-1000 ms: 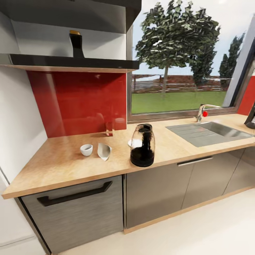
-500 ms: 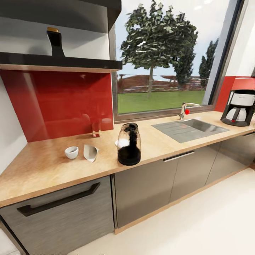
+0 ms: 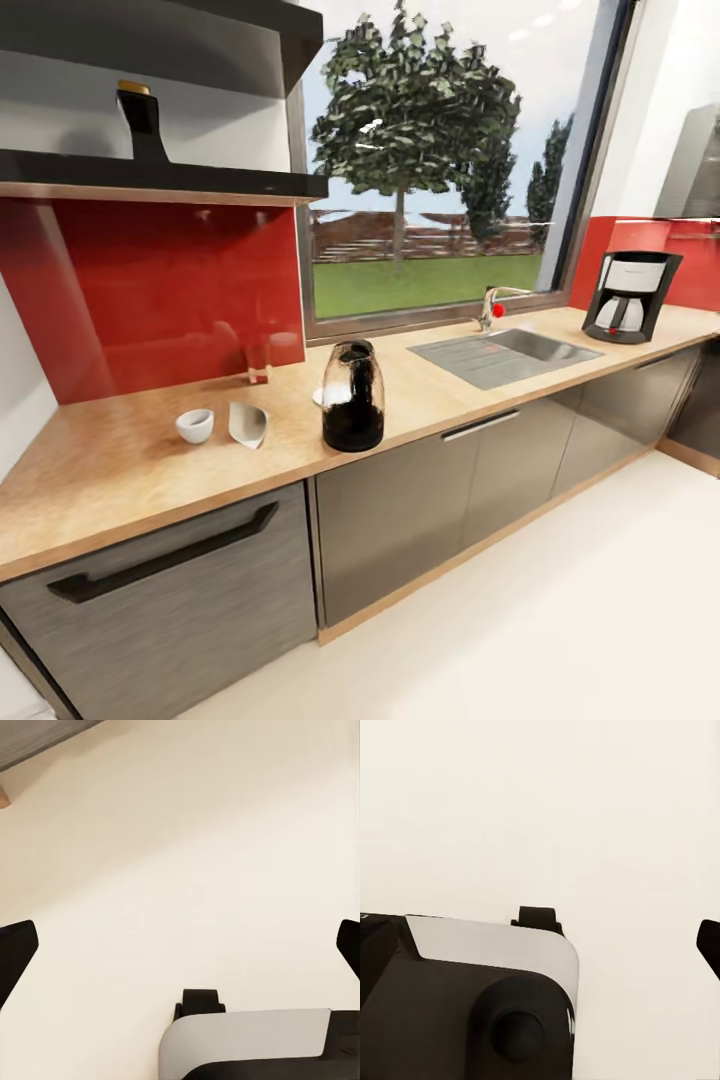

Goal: Set up a coffee station on the kitchen countertop: keep the coffee maker on the countertop, move the bottle of coffee from the kitchen shelf to the counter next to the coffee maker, place a paper coffee filter on top of the coffee maker, put the saucer next to the coffee maker with the coffee cup on the saucer, and place the electric kettle next to the coffee maker.

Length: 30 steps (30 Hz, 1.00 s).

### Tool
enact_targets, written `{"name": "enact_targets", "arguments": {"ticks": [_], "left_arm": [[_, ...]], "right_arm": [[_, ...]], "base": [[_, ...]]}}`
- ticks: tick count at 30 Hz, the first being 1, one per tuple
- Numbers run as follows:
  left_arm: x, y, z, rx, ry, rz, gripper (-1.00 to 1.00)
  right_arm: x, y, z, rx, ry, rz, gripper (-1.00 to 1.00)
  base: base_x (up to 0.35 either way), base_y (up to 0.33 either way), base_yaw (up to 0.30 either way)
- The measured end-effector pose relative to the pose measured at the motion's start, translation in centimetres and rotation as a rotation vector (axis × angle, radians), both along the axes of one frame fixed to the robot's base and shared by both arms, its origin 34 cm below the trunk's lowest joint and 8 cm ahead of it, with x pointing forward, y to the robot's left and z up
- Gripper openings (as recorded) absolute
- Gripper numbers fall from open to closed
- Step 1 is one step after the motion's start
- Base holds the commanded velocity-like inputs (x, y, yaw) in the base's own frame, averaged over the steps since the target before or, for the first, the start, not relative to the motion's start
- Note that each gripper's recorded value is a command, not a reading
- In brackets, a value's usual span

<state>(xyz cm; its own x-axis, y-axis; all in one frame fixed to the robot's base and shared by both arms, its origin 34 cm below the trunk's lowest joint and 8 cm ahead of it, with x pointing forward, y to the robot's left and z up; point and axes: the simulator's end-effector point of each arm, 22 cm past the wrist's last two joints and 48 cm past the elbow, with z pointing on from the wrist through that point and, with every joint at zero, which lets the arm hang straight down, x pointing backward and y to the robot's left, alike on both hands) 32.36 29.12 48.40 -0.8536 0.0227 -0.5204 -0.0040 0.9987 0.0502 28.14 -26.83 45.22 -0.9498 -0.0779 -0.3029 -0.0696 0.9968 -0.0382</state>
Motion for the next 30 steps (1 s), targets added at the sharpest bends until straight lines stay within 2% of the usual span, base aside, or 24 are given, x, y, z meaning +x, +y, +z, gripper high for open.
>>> {"name": "enact_targets", "arguments": {"ticks": [16, 17, 19, 21, 22, 25, 26, 27, 30], "left_arm": [[0.6, 0.0, 0.3, 0.0, -0.014, -0.002, 1.0], [2.3, 0.1, 1.1, 0.001, -0.053, -0.006, 1.0], [3.5, 0.3, 1.7, 0.004, -0.082, -0.009, 1.0], [9.5, 0.6, 5.5, 0.003, -0.194, -0.032, 1.0], [13.9, 0.2, 9.2, 0.002, -0.302, -0.041, 1.0], [16.6, -0.6, 11.9, -0.018, -0.327, -0.062, 1.0], [18.0, -1.5, 13.5, -0.043, -0.346, -0.086, 1.0], [20.1, -3.6, 16.8, -0.106, -0.37, -0.146, 1.0], [21.6, -5.5, 20.1, -0.159, -0.393, -0.198, 1.0]], "right_arm": [[0.1, 0.0, 0.0, 0.0, -0.002, 0.0, 1.0], [0.3, -0.1, 0.0, 0.0, -0.004, 0.0, 1.0], [0.3, 0.0, 0.1, 0.001, -0.004, 0.0, 1.0], [0.4, -0.1, 0.1, -0.001, -0.006, -0.001, 1.0], [0.4, -0.1, 0.1, -0.002, -0.006, -0.001, 1.0], [0.4, -0.1, 0.1, -0.001, -0.006, -0.001, 1.0], [0.4, -0.1, 0.1, -0.002, -0.006, -0.001, 1.0], [0.4, -0.1, 0.1, -0.002, -0.006, -0.001, 1.0], [0.4, -0.1, 0.1, -0.002, -0.006, -0.001, 1.0]], "base": [[-0.003, 0.002, -0.035], [0.0, 0.0, 0.0], [0.0, 0.0, 0.0], [0.0, 0.0, 0.0], [0.0, 0.0, 0.0], [0.0, 0.0, 0.0], [0.0, 0.0, 0.0], [0.0, 0.0, 0.0], [0.0, 0.0, 0.0]]}}
